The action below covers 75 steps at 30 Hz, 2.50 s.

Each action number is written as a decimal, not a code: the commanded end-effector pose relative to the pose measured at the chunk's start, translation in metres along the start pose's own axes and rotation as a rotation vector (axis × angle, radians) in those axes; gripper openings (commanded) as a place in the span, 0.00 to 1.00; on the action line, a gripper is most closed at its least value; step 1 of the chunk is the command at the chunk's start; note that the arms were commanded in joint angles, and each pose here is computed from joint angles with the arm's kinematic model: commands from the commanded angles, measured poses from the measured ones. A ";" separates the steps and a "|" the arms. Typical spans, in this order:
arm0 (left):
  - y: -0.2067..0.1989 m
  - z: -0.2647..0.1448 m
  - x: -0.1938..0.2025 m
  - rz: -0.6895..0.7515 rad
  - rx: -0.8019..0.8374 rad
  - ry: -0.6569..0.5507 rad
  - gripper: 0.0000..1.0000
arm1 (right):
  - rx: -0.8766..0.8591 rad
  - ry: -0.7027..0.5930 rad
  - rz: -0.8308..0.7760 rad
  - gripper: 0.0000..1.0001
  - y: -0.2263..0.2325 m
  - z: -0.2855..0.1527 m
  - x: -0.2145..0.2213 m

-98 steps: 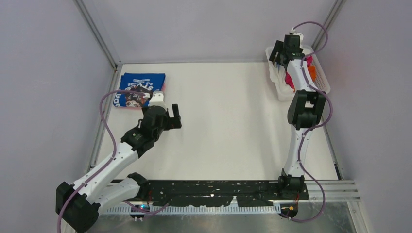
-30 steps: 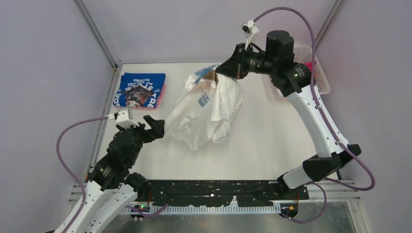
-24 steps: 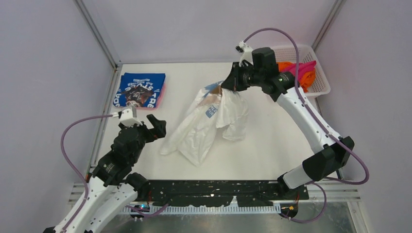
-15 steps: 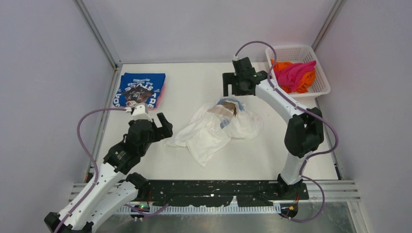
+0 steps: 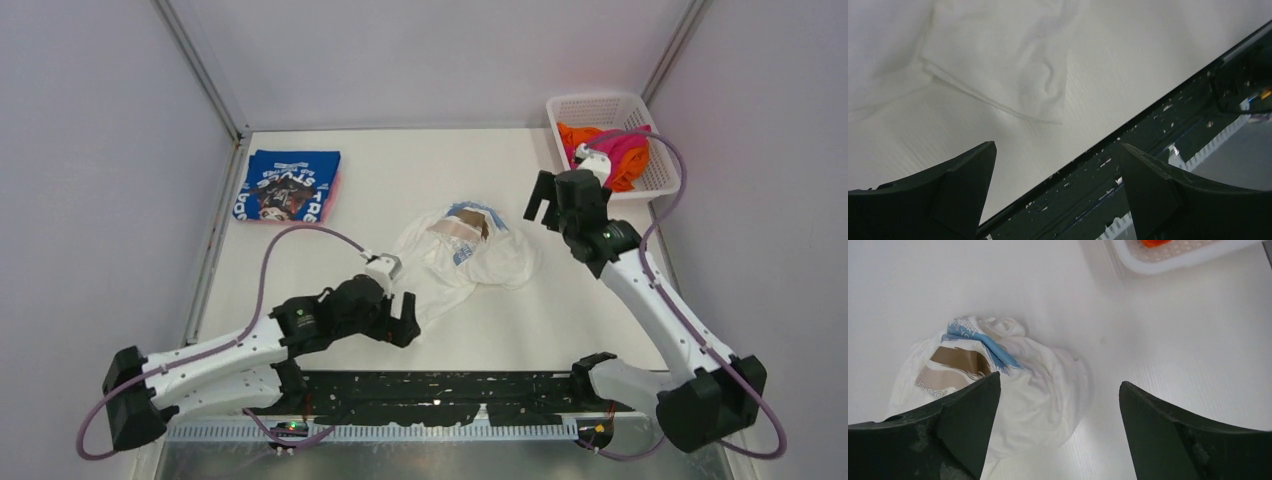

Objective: Fold and stack the t-shirts
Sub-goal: Flatten out the tshirt

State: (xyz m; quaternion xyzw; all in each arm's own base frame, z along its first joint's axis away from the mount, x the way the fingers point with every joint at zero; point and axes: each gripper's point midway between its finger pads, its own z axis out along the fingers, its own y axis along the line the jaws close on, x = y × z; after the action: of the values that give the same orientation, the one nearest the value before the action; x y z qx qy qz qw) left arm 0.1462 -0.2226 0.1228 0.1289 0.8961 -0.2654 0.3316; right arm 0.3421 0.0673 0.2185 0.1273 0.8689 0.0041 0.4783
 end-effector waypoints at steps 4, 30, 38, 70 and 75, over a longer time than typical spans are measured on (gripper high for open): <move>-0.037 0.033 0.031 0.204 -0.079 0.193 0.86 | -0.045 -0.018 0.155 0.96 -0.026 -0.016 0.052; 0.042 0.107 0.064 0.144 -0.431 0.350 0.00 | -0.114 0.054 0.143 0.95 -0.038 -0.035 0.104; 0.088 0.049 -0.003 -0.015 -0.549 0.039 0.00 | -0.112 0.190 0.098 0.98 -0.039 -0.022 0.148; 0.080 -0.085 -0.143 -0.065 -0.552 -0.517 0.00 | -0.325 -0.146 0.246 0.05 0.027 0.014 0.048; 0.051 -0.173 -0.200 -0.052 -0.416 -0.748 0.00 | -0.415 -0.431 0.252 0.05 0.014 -0.096 -0.050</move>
State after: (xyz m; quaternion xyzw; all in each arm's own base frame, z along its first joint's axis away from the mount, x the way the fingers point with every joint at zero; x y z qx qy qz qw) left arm 0.2320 -0.1242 0.2596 -0.0496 0.8199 -0.0926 0.5629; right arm 0.3125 0.1016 0.1899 0.1430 0.7972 0.2056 0.5493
